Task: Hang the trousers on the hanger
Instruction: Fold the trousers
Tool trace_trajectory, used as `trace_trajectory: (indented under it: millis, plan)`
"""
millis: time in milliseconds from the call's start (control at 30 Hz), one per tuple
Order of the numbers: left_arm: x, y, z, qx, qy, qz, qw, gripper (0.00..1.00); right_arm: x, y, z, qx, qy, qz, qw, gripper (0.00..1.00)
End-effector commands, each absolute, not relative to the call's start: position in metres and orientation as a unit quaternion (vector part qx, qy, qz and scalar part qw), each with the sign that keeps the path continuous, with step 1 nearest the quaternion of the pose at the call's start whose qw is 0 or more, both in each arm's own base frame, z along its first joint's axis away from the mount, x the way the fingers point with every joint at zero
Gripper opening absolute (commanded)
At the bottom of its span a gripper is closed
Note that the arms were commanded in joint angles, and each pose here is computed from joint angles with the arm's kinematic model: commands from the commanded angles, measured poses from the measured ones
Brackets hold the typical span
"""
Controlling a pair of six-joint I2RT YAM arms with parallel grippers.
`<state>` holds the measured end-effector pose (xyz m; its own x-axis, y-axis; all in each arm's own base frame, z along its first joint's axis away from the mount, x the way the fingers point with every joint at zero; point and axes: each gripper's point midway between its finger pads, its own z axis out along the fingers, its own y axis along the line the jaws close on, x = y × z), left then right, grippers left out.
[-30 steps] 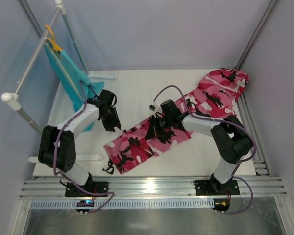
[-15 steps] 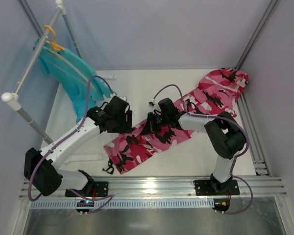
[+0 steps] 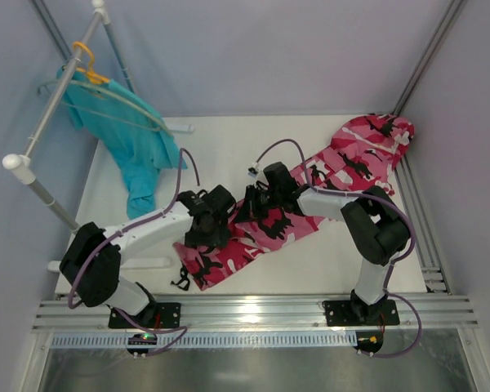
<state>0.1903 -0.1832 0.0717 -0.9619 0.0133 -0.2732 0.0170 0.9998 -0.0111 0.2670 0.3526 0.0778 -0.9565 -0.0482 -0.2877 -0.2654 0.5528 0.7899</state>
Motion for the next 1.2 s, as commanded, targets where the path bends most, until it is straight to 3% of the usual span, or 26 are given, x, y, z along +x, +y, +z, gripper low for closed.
trace_trajectory:
  millis: [0, 100, 133, 233, 400, 667, 833, 933, 1033, 1167]
  plan:
    - [0.197, -0.185, 0.064, -0.015, 0.988, 0.001, 0.153, 0.72, 0.275, 0.356, 0.089, -0.092, 0.863, 0.477, 0.142, 0.04]
    - [0.197, -0.179, 0.062, -0.011, 0.988, 0.023, 0.15, 0.55, 0.273, 0.353, 0.089, -0.094, 0.863, 0.476, 0.145, 0.04]
    - [0.198, -0.178, 0.063, -0.012, 0.988, 0.026, 0.151, 0.39, 0.272, 0.353, 0.09, -0.095, 0.863, 0.475, 0.145, 0.04]
    - [0.199, -0.183, 0.077, -0.013, 0.986, 0.006, 0.165, 0.18, 0.266, 0.345, 0.087, -0.096, 0.868, 0.465, 0.147, 0.04]
    - [0.19, -0.206, 0.11, -0.006, 0.984, -0.075, 0.163, 0.01, 0.249, 0.315, 0.082, -0.106, 0.892, 0.411, 0.155, 0.04]
    - [0.184, -0.2, 0.164, 0.007, 0.975, -0.111, 0.19, 0.01, 0.229, 0.268, 0.101, -0.164, 0.903, 0.338, 0.206, 0.04]
    - [0.188, -0.186, 0.161, 0.024, 0.982, -0.104, 0.154, 0.02, 0.235, 0.274, 0.129, -0.197, 0.891, 0.345, 0.222, 0.04]
    - [0.2, -0.174, 0.145, 0.014, 0.986, -0.095, 0.138, 0.12, 0.241, 0.284, 0.119, -0.208, 0.889, 0.352, 0.205, 0.04]
    - [0.202, -0.173, 0.131, -0.01, 0.983, -0.151, 0.107, 0.09, 0.256, 0.294, 0.104, -0.204, 0.893, 0.349, 0.198, 0.04]
    - [0.206, -0.213, 0.137, -0.031, 0.945, -0.318, 0.072, 0.01, 0.296, 0.304, 0.099, -0.202, 0.895, 0.318, 0.24, 0.04]
